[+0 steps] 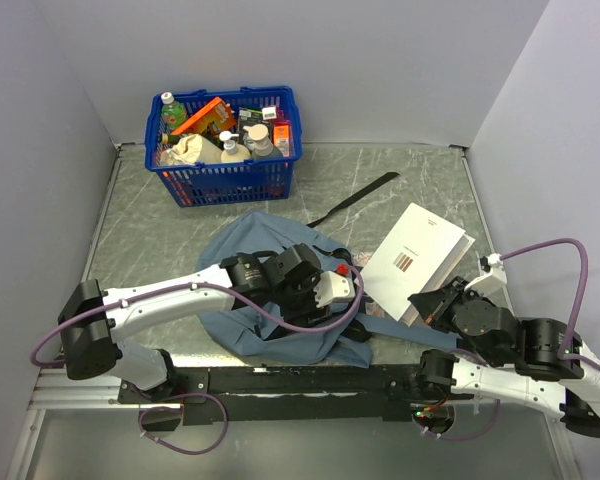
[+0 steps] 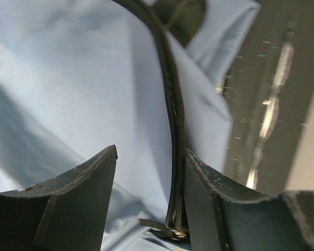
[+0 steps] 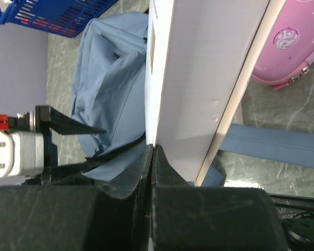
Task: Pack the student bag
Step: Place the book in the student bag.
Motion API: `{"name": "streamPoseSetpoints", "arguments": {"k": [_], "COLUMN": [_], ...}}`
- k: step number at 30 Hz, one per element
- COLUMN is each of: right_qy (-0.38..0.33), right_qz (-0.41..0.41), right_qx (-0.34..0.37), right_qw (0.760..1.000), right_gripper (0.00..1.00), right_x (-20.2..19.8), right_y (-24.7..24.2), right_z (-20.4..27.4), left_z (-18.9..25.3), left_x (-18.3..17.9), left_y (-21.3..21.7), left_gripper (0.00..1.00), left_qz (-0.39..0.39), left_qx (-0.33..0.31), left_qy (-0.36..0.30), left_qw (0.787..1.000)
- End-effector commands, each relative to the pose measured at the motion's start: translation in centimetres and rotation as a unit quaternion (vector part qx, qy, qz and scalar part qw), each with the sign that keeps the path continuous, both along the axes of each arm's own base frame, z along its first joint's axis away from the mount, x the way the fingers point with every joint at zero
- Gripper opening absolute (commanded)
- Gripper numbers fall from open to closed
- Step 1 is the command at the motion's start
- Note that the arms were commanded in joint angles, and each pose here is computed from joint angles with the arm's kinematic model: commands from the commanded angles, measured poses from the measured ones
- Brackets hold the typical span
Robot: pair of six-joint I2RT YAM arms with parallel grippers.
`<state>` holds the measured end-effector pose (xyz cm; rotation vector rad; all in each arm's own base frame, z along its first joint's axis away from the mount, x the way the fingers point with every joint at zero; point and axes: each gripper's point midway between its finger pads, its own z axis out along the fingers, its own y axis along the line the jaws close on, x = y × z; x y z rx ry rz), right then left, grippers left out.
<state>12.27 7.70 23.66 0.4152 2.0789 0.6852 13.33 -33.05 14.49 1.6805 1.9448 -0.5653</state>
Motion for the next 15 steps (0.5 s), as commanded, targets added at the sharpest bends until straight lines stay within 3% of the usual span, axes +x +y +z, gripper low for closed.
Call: {"name": "streamPoseSetpoints", "arguments": {"k": [1, 12, 15], "right_qy": [-0.008, -0.008, -0.017], "right_qz": [-0.004, -0.003, -0.007], "right_qx": [0.014, 0.017, 0.027], "right_qw": [1.0, 1.0, 0.999], "right_gripper": [0.0, 0.0, 0.0], "right_x": [0.2, 0.2, 0.3], "right_y": [0.2, 0.2, -0.2], "right_z": [0.3, 0.4, 1.3], "left_z": [1.6, 1.3, 0.6], "left_x": [2.4, 2.6, 2.4], "left_y": [-0.7, -0.3, -0.4], "left_gripper": [0.54, 0.36, 0.16], "left_qz": [0.021, 0.025, 0.028], "left_qx": [-0.026, -0.032, -0.03], "left_qy": [-0.058, -0.039, -0.03], "left_qw": [0.998, 0.998, 0.999]}}
